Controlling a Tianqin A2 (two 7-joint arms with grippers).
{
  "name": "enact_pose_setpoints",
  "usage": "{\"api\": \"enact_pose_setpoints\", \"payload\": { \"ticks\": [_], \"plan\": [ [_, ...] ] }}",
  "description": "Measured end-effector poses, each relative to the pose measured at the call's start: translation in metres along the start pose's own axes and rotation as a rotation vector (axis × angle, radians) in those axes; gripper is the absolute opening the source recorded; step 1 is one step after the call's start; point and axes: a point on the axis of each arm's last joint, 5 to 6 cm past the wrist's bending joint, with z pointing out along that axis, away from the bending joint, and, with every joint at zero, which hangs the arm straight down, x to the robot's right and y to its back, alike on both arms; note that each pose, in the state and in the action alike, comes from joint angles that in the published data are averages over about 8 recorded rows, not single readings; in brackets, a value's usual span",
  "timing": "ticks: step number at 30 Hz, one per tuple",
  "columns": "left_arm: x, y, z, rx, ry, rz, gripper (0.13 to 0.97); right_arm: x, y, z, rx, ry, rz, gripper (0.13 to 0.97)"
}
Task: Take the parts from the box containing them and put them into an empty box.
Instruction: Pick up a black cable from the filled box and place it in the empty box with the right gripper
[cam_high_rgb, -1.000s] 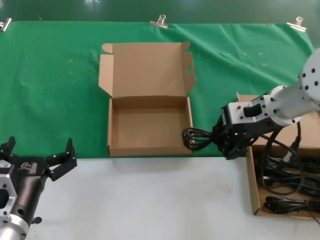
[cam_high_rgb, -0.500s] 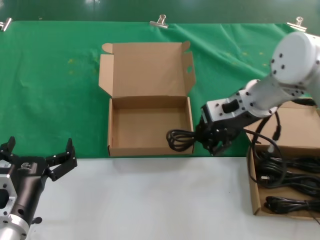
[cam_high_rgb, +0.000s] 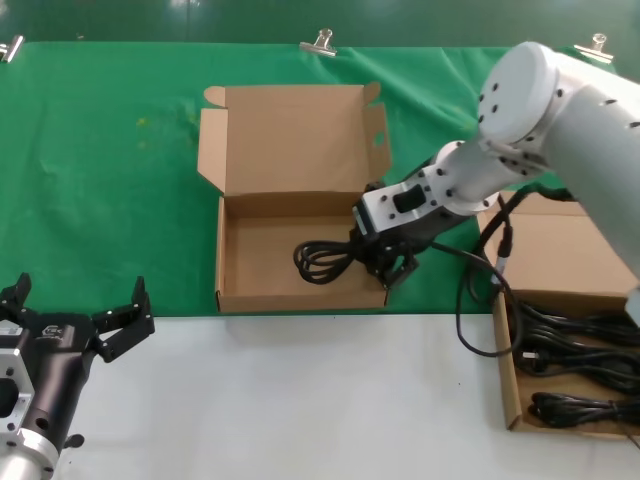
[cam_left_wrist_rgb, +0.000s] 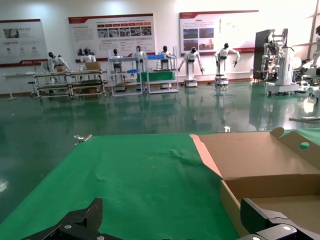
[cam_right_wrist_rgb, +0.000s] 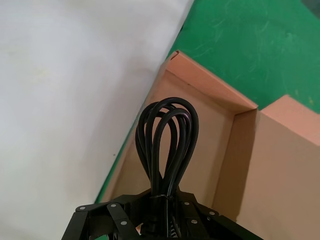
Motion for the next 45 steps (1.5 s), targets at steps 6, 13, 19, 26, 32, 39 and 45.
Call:
{"api": "enact_pose_setpoints", "payload": {
  "ticks": [6, 13, 19, 26, 32, 39, 45],
  "plan": [
    [0.0, 0.0, 0.0, 0.0, 0.0, 0.0, 0.966, 0.005, -0.012, 0.005, -0.009, 0.035, -0.033, 0.185],
    [0.0, 0.0, 0.0, 0.0, 0.0, 0.0, 0.966, 0.008, -0.025, 0.01, -0.004, 0.069, -0.048, 0.185],
    [0.0, 0.0, 0.0, 0.0, 0.0, 0.0, 0.966, 0.008, -0.032, 0.014, 0.005, 0.081, -0.055, 0.185],
    [0.0, 0.0, 0.0, 0.0, 0.0, 0.0, 0.966, 0.003, -0.036, 0.02, 0.003, 0.08, -0.072, 0.185],
    [0.0, 0.0, 0.0, 0.0, 0.0, 0.0, 0.966, -0.002, -0.039, 0.025, -0.005, 0.09, -0.097, 0.185],
    [0.0, 0.0, 0.0, 0.0, 0.0, 0.0, 0.966, -0.007, -0.041, 0.031, -0.014, 0.1, -0.119, 0.185],
    [0.0, 0.0, 0.0, 0.0, 0.0, 0.0, 0.966, -0.01, -0.043, 0.035, -0.013, 0.104, -0.125, 0.185]
  ]
}}
